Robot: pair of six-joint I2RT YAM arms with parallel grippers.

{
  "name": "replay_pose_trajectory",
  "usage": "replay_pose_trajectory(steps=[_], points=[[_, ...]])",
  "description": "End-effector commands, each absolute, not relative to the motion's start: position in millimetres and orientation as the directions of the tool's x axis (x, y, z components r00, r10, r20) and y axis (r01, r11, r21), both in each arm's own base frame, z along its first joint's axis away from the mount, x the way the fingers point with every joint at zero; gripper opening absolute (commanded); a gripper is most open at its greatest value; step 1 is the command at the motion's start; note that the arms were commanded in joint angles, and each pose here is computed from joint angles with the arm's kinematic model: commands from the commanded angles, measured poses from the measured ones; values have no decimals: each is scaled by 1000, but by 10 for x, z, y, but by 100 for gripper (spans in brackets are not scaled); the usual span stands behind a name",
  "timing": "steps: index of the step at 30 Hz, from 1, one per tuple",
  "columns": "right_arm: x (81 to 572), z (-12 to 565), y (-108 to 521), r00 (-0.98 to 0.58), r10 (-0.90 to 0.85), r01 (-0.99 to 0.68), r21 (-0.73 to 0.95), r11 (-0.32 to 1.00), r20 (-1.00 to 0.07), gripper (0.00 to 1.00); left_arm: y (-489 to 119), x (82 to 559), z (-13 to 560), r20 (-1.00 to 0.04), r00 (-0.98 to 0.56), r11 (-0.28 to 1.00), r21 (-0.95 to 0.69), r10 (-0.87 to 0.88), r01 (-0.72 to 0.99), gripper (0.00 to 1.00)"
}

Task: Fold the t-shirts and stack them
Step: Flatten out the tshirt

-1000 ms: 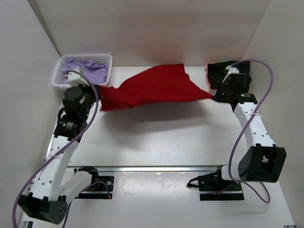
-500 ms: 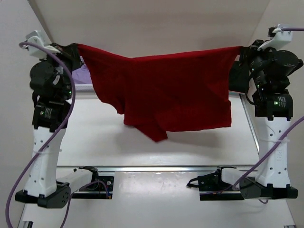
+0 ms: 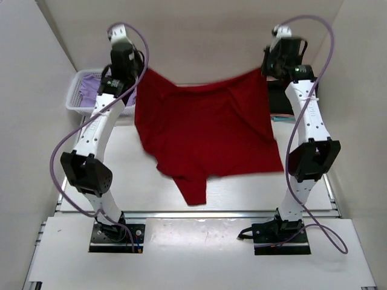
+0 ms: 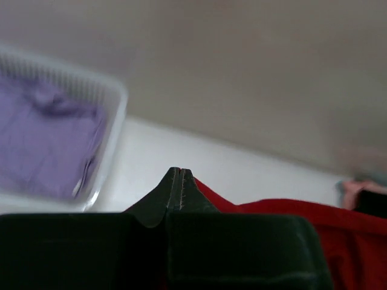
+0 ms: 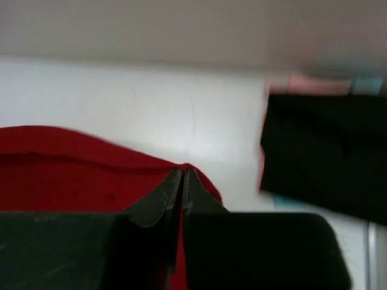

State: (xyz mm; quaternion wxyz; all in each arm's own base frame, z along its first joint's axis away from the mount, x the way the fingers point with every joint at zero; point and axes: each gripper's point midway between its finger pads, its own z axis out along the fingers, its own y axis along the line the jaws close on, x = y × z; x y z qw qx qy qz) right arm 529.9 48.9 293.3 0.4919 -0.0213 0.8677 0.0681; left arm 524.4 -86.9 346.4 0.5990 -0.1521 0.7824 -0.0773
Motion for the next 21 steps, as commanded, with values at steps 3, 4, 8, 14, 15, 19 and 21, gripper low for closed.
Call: replay_pose_trajectory(steps=[3,4,8,14,15,19,21], points=[[4863,5258,420,46,39,-126,33,992,-998,0,-548,4334,6112,-847,349,910,-411,-400,47,0],[4804,5324,357,64,53,-117,45,992,-996,0,-498,4248,6141,-844,354,909,-412,-404,54,0],[4761,4781,202,-70,65,-92,72,993,-995,0,-674,3941,5813,-873,269,913,-401,-406,78,0],[4458,3592,120,-293,115,-69,141,988,-949,0,-733,3696,4160,-909,-49,909,-416,-414,26,0],[4355,3316,93,-347,129,-56,158,986,-929,0,-693,3558,4083,-904,-64,904,-426,-423,32,0],[4025,2483,108,-524,124,-45,173,984,-842,0,-566,3223,3196,-895,-238,925,-377,-376,-43,0],[3838,2285,151,-569,131,-33,183,983,-812,0,-549,3081,2797,-879,-326,936,-342,-349,-80,0]])
